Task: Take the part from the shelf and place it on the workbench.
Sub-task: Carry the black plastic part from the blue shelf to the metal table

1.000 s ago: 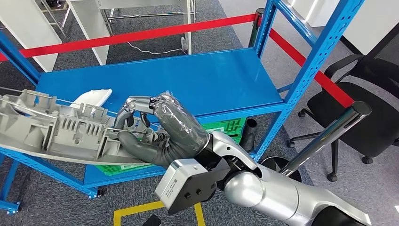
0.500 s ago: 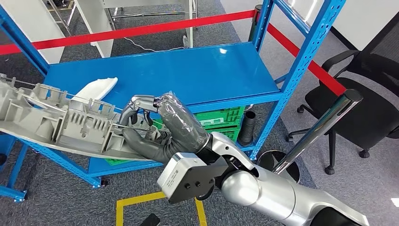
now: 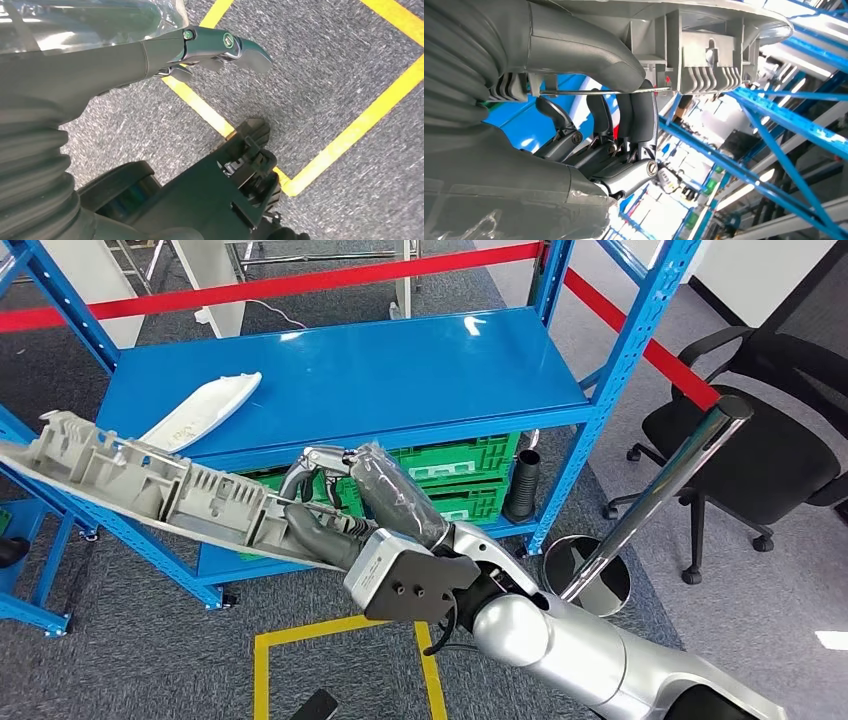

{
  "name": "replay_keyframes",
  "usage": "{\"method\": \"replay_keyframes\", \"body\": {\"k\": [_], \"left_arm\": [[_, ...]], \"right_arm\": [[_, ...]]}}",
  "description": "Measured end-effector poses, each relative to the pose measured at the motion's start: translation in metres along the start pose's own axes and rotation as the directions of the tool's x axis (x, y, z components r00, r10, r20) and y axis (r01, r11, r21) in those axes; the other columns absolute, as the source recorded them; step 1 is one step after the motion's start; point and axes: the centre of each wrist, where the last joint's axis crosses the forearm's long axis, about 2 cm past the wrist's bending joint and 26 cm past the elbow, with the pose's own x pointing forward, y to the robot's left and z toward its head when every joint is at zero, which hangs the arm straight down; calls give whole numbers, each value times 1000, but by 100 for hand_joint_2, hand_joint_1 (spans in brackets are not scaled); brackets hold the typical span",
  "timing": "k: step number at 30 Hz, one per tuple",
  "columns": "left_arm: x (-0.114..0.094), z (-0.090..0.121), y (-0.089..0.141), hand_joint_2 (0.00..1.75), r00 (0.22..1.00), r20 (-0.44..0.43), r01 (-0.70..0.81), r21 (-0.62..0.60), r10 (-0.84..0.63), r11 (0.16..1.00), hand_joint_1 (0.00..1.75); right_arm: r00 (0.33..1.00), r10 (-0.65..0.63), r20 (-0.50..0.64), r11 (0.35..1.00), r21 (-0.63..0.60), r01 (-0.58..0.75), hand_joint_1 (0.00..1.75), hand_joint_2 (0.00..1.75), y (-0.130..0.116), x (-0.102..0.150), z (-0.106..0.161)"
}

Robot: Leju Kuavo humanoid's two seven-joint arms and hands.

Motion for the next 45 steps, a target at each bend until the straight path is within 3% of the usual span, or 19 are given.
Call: {"method": "replay_keyframes", "body": {"k": [11,24,45], "left_arm": [[-1,0,3,175,1000,-6,-12,14,12,1000,0],[-3,0,3,175,1000,-11,-19,19,19,1000,0],[-4,1,1,175,1000,-8,-21,17,21,1000,0]], "right_arm": [[989,-40,-143,998,-53,33,175,175,-3,-30,6],[972,-55,-230,997,-64,42,175,175,-1,-52,19],[954,-72,-292,997,-44,62,175,175,4,-65,29]]}}
